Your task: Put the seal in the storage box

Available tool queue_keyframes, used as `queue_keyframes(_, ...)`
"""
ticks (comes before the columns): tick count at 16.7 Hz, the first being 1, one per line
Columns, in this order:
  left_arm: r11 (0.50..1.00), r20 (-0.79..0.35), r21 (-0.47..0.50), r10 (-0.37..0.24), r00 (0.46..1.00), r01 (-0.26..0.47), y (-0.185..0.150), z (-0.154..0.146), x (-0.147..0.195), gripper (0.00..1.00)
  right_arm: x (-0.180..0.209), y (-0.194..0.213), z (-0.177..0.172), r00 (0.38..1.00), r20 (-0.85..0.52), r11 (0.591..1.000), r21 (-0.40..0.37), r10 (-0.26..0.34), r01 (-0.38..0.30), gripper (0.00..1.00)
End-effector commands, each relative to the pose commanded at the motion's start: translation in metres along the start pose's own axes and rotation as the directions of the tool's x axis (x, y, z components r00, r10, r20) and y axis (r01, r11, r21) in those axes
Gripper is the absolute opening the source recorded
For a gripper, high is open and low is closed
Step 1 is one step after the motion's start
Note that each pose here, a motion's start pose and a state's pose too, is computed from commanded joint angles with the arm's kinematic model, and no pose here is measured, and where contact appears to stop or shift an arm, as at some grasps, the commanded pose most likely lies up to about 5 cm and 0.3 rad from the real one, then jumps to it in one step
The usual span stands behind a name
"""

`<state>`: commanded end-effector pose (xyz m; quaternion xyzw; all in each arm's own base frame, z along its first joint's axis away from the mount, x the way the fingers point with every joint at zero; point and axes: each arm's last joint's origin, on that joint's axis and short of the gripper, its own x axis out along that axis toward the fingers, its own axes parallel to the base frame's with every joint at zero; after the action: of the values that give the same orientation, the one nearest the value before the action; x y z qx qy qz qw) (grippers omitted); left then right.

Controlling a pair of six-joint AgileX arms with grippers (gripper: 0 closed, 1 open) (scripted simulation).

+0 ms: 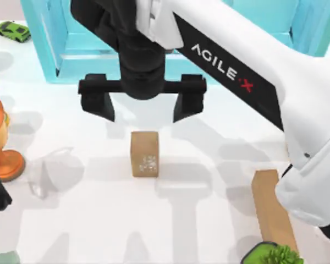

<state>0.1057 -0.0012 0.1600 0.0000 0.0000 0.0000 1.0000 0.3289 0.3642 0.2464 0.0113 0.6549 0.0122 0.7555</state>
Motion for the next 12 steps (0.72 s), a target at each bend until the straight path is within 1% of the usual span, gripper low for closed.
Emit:
queue_keyframes(2, 1.0, 0.0, 0.0, 0.0, 1.0, 0.0, 0.0, 0.0, 0.0, 1.0, 0.012, 0.002, -0.001, 0.999, -0.033, 1.0, 0.007, -0.022, 0.022, 1.0)
queue_keyframes(4, 1.0, 0.0, 0.0, 0.0, 1.0, 0.0, 0.0, 0.0, 0.0, 1.0, 0.016, 0.003, -0.001, 0.999, -0.044, 1.0, 0.009, -0.029, 0.03, 1.0)
queue_keyframes(12, 1.0, 0.0, 0.0, 0.0, 1.0, 0.0, 0.0, 0.0, 0.0, 1.0, 0.022, 0.003, 0.001, 0.999, -0.044, 0.999, 0.011, -0.03, 0.03, 1.0)
